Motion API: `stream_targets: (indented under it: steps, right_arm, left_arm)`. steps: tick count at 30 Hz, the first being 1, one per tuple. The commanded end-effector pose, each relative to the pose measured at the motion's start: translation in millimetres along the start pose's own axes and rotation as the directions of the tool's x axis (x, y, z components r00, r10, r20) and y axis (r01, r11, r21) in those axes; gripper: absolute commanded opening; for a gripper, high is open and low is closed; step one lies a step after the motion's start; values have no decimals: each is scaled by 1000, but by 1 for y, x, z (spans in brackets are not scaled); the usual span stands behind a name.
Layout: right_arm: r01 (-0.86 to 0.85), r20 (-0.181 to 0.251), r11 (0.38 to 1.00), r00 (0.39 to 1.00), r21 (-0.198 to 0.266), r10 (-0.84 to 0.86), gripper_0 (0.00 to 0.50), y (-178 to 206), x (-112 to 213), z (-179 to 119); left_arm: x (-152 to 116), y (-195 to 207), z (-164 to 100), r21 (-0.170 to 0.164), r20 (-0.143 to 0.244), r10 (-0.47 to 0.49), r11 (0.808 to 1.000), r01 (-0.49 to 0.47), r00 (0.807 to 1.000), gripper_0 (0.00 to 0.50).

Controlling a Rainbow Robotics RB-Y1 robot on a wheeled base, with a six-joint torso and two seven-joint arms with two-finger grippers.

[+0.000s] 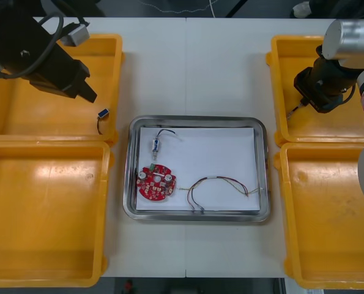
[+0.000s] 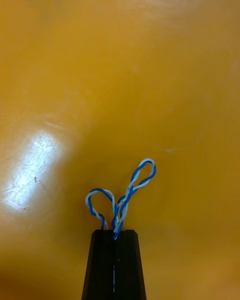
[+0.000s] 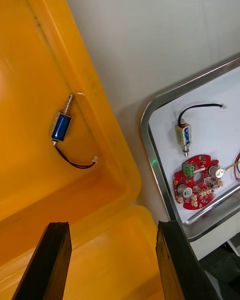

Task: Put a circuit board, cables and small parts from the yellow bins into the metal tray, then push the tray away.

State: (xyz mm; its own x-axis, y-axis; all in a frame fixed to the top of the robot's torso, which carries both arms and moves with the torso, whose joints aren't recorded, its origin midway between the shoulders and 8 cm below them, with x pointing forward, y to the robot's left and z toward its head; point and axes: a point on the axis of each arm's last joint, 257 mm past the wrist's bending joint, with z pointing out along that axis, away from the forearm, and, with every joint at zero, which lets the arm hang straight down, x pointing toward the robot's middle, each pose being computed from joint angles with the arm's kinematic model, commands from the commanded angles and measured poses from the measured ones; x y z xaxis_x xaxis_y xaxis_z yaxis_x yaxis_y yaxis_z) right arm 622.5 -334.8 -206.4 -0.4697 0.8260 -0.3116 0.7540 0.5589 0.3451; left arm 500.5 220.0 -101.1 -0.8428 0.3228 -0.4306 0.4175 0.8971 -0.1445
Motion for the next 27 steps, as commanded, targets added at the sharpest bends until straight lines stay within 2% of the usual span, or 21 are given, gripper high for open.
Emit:
stream_targets:
  steps: [1,6,10,14,18,27]
  right_arm:
    - [-4,51,1000,999,-27,5,0,24,-18,-34]
    - [-20,72,1000,997,-20,21,0,15,-39,-50]
    - [-40,79,999,996,-25,42,0,7,-54,-58]
    - [-48,104,999,993,-20,50,0,-4,-73,-65]
    - [-71,112,997,991,-27,74,0,-13,-87,-70]
    - [-71,127,997,989,-22,73,0,-26,-102,-75]
  left_arm:
    - [-15,31,-23,-33,67,44,999,-42,997,500]
    - [-19,45,-18,-41,79,118,993,-115,990,500]
    - [-20,52,-11,-35,82,154,988,-152,985,500]
    - [-22,60,-3,-32,95,201,980,-199,975,500]
    - [-25,69,1,-59,106,243,969,-238,964,500]
    - [-22,89,27,-89,128,311,949,-302,942,500]
